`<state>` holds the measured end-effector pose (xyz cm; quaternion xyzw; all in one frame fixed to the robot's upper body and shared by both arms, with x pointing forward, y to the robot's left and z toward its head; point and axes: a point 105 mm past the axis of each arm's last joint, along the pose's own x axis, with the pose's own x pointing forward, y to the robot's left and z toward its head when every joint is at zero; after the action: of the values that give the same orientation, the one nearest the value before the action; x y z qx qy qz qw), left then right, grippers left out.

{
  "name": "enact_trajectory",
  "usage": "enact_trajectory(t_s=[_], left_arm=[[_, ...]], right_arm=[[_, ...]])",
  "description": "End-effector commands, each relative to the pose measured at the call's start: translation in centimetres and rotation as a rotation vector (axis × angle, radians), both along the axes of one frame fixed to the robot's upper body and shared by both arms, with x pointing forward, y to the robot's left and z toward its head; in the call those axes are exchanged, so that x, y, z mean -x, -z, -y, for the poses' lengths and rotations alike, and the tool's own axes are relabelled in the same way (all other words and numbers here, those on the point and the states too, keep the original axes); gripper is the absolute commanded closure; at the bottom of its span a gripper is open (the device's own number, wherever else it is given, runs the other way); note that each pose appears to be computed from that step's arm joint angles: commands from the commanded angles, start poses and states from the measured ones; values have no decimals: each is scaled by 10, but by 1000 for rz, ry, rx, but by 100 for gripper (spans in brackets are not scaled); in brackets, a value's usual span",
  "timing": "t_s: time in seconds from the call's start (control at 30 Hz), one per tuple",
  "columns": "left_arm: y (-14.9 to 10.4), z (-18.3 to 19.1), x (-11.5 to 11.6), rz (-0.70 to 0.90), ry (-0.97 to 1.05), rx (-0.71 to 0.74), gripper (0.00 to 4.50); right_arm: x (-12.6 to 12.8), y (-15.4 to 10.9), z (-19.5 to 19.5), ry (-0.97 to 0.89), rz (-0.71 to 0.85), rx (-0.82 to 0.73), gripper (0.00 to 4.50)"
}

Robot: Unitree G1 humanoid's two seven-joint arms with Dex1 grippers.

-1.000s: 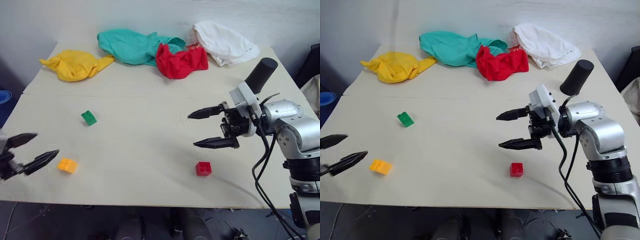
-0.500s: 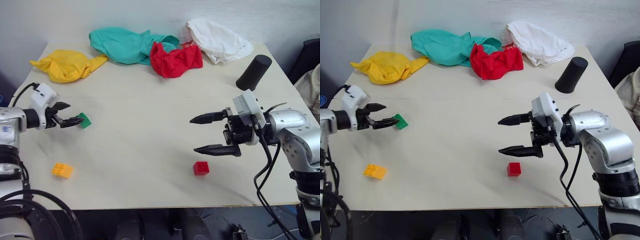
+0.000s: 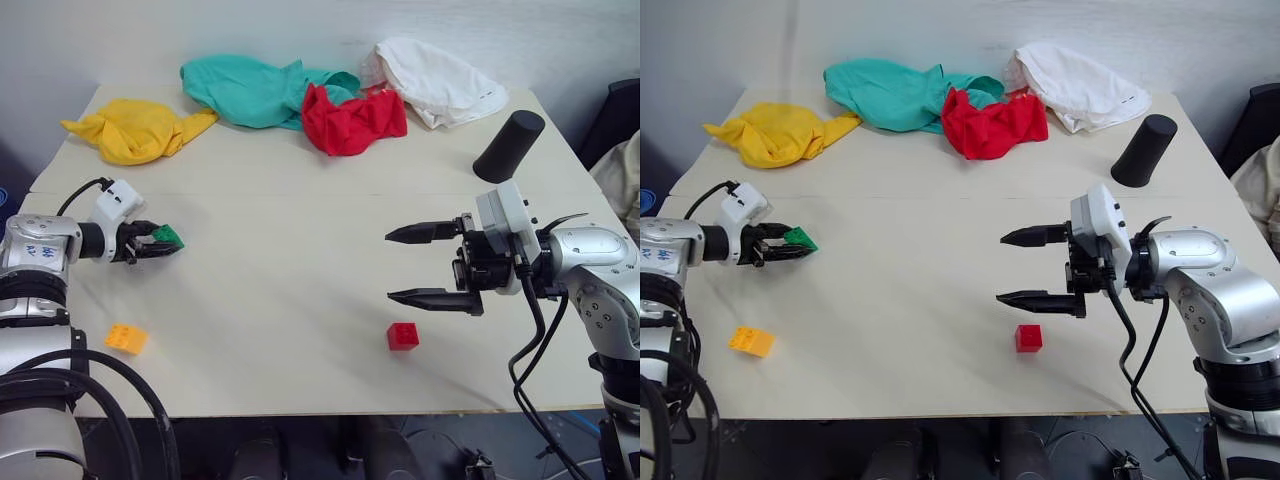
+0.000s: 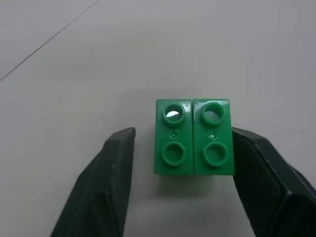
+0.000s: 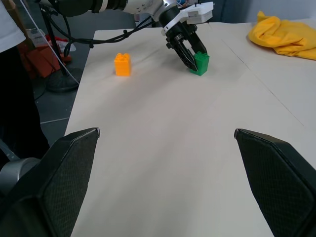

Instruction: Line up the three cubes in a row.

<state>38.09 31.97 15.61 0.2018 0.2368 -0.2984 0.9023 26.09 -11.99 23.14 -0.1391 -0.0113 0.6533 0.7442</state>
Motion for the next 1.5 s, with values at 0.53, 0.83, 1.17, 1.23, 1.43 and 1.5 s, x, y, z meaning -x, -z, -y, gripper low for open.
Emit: enact_trajectory(t_s=[0.53,0.83,1.17,1.23,1.43,1.5], left_arm=[[-52,118,56,39,668,16,302],[-17,216,107,-25,784,8,302],[26,248,126,-91,846,-23,302],[33,252,124,-82,852,-50,302],[34,254,117,-51,864,-85,302],[32,254,116,-27,880,-99,302]], right_arm=[[5,17,23,36,11,135,0],[26,50,56,93,-84,245,0],[43,62,73,107,-120,339,0],[43,64,76,110,-114,361,0],[43,64,74,115,-103,343,0],[42,64,73,116,-101,336,0]])
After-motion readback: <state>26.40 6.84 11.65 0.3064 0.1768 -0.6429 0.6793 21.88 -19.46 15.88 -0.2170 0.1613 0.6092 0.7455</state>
